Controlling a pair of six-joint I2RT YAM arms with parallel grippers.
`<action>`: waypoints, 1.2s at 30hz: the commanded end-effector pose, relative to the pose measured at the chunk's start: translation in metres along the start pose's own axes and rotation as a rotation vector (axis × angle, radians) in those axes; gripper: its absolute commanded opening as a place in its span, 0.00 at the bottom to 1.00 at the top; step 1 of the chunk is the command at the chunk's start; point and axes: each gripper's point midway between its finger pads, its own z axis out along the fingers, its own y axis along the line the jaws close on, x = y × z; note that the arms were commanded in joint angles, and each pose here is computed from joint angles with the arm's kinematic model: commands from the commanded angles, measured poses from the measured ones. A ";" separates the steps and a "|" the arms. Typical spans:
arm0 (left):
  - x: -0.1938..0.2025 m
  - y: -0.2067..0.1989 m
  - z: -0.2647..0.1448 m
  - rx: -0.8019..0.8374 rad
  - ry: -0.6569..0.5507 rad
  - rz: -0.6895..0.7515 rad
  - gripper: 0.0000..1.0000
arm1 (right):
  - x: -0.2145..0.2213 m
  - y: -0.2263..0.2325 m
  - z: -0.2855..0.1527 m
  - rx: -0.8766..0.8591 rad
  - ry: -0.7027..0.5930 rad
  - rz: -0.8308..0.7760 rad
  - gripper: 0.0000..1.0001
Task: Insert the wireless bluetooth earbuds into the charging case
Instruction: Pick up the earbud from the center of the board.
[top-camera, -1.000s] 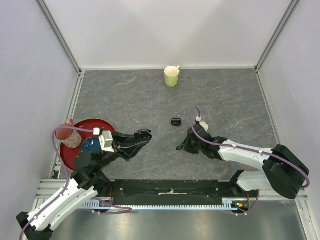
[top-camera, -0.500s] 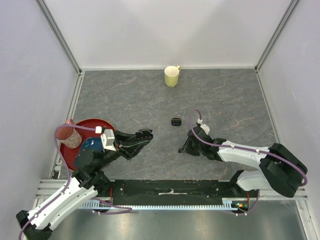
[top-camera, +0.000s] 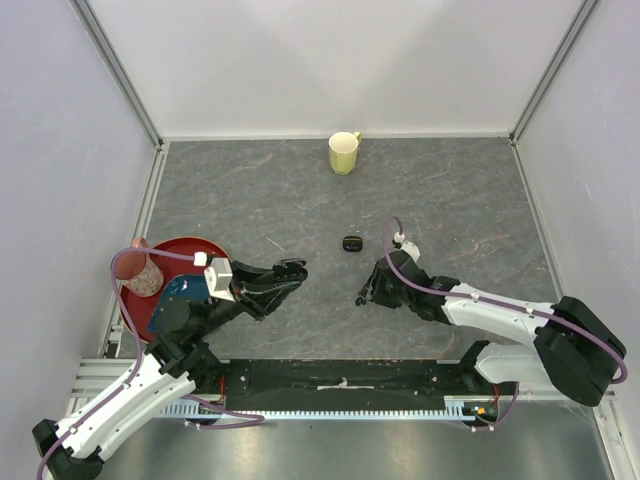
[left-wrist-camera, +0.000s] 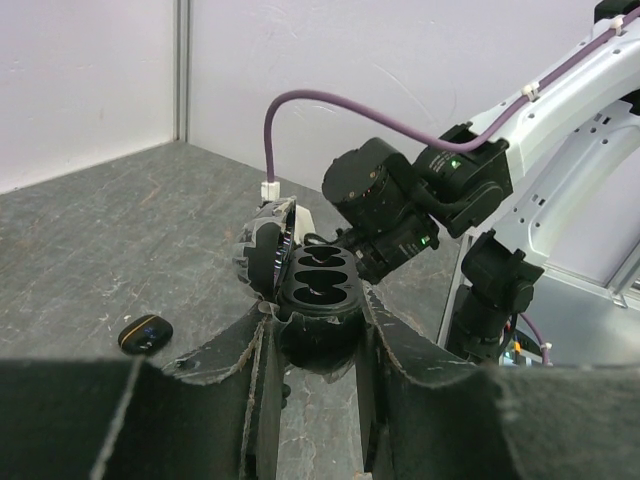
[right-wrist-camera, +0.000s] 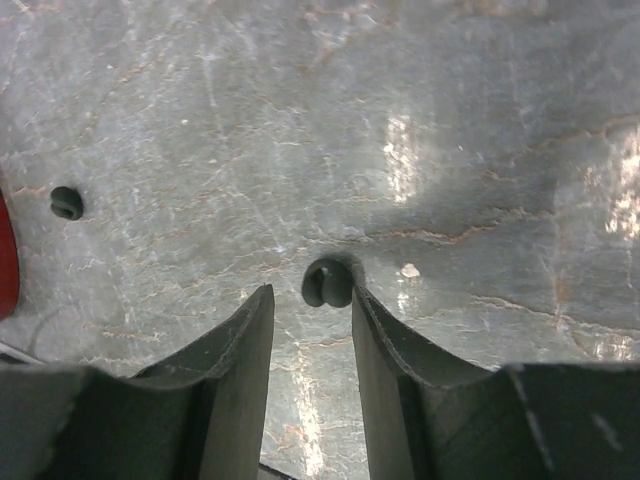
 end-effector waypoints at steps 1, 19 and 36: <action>-0.012 -0.004 0.001 0.013 -0.048 -0.010 0.02 | -0.032 0.034 -0.010 -0.088 -0.060 -0.165 0.43; -0.008 -0.004 0.000 0.015 -0.040 -0.026 0.02 | -0.023 0.005 0.008 -0.103 0.218 -0.438 0.36; -0.002 -0.003 0.001 0.015 -0.030 -0.040 0.02 | -0.013 -0.003 0.023 -0.120 0.291 -0.470 0.33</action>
